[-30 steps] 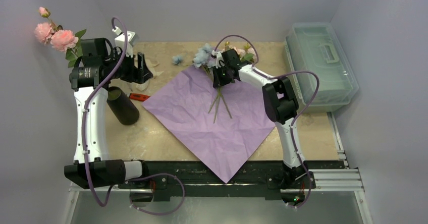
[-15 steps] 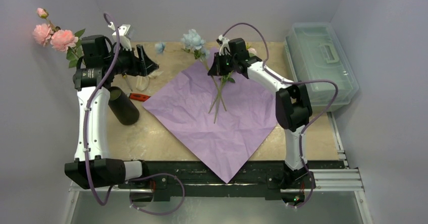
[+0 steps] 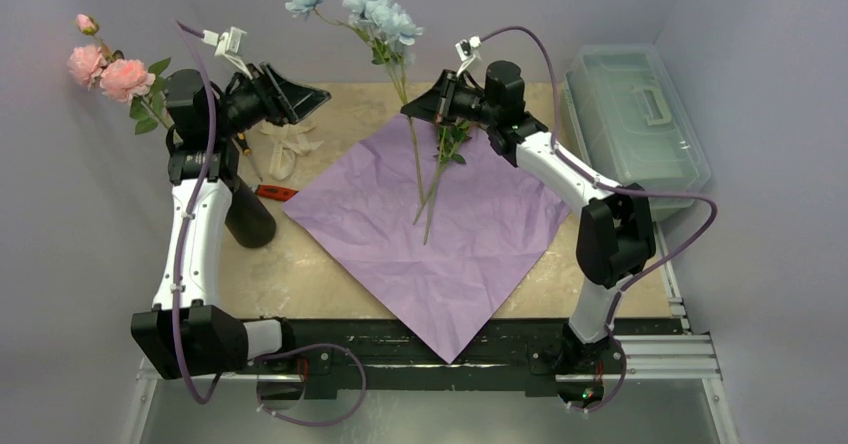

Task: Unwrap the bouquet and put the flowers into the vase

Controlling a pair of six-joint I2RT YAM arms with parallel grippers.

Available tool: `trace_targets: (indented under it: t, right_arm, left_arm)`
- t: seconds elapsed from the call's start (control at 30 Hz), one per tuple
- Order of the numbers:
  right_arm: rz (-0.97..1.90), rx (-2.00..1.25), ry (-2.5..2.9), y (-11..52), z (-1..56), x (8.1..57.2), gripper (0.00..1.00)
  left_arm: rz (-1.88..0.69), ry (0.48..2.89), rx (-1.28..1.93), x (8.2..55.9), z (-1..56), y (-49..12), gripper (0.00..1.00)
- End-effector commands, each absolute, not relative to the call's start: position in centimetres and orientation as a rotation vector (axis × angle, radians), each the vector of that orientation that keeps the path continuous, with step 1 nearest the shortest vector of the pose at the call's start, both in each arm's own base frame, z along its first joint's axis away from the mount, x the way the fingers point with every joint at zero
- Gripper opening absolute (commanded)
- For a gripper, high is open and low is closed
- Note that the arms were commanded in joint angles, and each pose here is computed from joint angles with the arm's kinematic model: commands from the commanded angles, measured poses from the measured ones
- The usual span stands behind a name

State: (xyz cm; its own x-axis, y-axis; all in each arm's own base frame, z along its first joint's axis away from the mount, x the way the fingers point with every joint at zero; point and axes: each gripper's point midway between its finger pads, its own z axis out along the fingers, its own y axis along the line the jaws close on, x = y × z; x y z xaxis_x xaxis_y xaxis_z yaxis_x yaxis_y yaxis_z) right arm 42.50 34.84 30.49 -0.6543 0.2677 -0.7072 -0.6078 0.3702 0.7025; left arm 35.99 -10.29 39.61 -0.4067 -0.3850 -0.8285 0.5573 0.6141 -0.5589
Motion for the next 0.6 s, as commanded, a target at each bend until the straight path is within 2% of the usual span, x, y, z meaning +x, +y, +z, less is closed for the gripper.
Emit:
trace_targets:
  t: [0.0, 0.33, 0.57]
  right_arm:
    - [1.600, -0.361, 1.628, 35.3, 37.2, 38.9, 0.00]
    - [1.763, -0.470, 1.564, 36.4, 38.7, 34.8, 0.00]
    - [1.797, -0.541, 1.522, 37.0, 39.9, 33.0, 0.00]
  left_arm:
    - [-1.195, 1.525, 0.217, 35.5, 44.2, -12.5, 0.63]
    - [-1.321, 1.504, 0.249, 36.8, 44.0, -17.0, 0.66]
    - [-1.311, 1.532, 0.223, 38.5, 42.7, -18.5, 0.57]
